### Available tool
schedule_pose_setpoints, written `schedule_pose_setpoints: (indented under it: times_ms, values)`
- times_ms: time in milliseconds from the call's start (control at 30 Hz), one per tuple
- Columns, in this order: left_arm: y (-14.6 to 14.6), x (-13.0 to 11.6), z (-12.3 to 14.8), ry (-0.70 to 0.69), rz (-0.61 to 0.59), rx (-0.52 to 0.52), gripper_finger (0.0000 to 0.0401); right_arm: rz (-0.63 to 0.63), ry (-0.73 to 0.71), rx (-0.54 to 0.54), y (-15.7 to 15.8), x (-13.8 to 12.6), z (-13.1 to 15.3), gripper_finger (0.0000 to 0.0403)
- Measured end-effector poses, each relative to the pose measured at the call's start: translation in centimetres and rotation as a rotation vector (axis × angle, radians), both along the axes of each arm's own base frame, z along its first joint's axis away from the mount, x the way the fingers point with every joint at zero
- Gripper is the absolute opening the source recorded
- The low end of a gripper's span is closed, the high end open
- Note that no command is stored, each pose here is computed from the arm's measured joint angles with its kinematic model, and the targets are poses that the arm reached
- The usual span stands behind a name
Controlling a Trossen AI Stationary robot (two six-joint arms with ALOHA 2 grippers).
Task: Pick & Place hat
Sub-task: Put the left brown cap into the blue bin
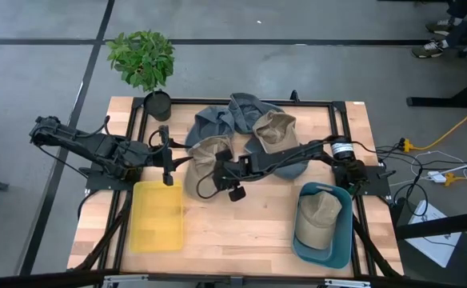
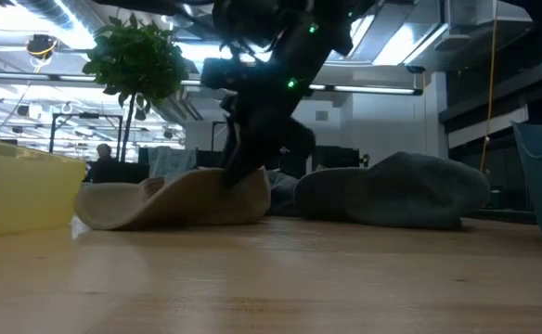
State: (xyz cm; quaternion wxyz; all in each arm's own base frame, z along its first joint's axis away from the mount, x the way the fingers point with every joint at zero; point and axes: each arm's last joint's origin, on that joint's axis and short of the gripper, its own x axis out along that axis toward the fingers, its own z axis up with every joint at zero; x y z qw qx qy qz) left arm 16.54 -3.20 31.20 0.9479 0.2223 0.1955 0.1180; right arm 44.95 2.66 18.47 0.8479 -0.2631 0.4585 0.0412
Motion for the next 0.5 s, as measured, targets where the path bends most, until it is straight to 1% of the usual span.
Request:
schedule_pose_setpoints:
  times_ms: [167, 233, 333, 433, 467, 500]
  values:
    - [0.0, 0.01, 0.03, 0.006, -0.01, 0.028, 0.0143, -0.015, -0.014, 0.0, -0.63, 0.33, -0.39, 0.0141]
    - [-0.01, 0.02, 0.06, 0.003, -0.01, 0.027, 0.0143, -0.015, -0.02, -0.002, -0.8, 0.4, -0.36, 0.0133]
    - [-0.01, 0.02, 0.04, 0.003, -0.008, 0.021, 0.0143, -0.023, -0.024, 0.0, -1.05, 0.43, -0.33, 0.0095]
    - [0.0, 0.02, 0.02, 0.003, -0.006, 0.018, 0.0143, -0.031, -0.032, 0.007, -1.07, 0.45, -0.22, 0.0036]
    - [0.0, 0.02, 0.03, 0.004, -0.007, 0.02, 0.0143, -0.041, -0.041, 0.014, -1.07, 0.53, -0.05, 0.0021]
    - [0.0, 0.02, 0.02, 0.008, -0.011, 0.031, 0.0143, -0.059, -0.052, 0.027, -1.07, 0.63, 0.16, 0.0016]
